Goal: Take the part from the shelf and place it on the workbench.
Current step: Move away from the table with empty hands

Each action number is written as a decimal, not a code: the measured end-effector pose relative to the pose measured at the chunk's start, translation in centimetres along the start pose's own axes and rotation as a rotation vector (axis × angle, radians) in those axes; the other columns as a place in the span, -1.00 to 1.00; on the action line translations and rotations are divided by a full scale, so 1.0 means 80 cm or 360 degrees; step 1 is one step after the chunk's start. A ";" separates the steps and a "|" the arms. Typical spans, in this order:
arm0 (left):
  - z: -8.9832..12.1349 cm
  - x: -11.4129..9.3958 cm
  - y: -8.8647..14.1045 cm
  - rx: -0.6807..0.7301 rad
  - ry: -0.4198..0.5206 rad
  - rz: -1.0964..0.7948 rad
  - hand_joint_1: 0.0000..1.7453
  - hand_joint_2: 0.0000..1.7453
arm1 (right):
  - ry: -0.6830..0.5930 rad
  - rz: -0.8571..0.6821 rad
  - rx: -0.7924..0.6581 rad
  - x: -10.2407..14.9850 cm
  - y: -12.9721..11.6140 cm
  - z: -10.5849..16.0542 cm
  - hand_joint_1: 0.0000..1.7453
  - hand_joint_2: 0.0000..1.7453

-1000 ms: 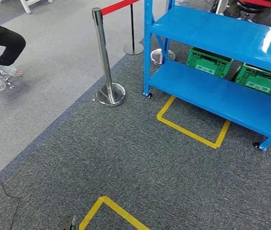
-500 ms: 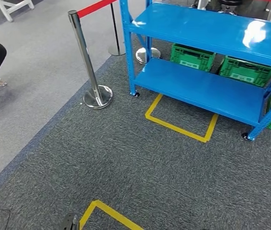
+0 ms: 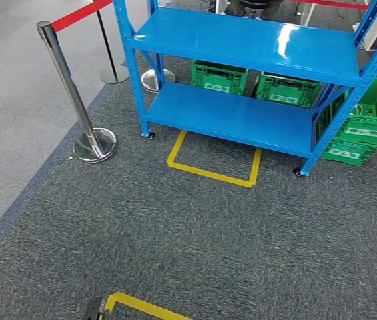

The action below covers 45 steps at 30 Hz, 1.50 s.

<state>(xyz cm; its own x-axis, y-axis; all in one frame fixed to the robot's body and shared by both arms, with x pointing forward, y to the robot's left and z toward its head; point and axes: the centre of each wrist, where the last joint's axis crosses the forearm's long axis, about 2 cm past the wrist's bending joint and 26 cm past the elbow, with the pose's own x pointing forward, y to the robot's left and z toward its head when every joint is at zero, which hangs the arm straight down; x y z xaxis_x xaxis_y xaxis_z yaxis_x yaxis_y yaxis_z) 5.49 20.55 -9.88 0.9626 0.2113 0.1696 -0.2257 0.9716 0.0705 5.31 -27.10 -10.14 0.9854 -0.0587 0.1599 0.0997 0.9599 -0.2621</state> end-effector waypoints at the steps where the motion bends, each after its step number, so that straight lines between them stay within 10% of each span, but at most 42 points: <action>1: 0.000 -0.001 0.000 0.0000 0.0001 0.0000 -1.00 -1.00 | 0.0001 0.0000 -0.0001 0.000 0.000 0.000 -1.00 -1.00; 45: 0.000 -0.002 0.000 0.0002 0.0024 -0.0004 -1.00 -1.00 | 0.0041 0.0050 -0.0059 0.005 -0.007 -0.001 -1.00 -1.00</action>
<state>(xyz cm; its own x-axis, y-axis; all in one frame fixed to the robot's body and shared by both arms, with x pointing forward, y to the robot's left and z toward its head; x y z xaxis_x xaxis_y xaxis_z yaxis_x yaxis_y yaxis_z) 5.36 20.55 -9.90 0.9653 0.2106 0.1545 -0.2236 0.9720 0.0719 5.69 -27.72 -9.99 0.9913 -0.0362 0.1269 0.0733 0.9506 -0.3015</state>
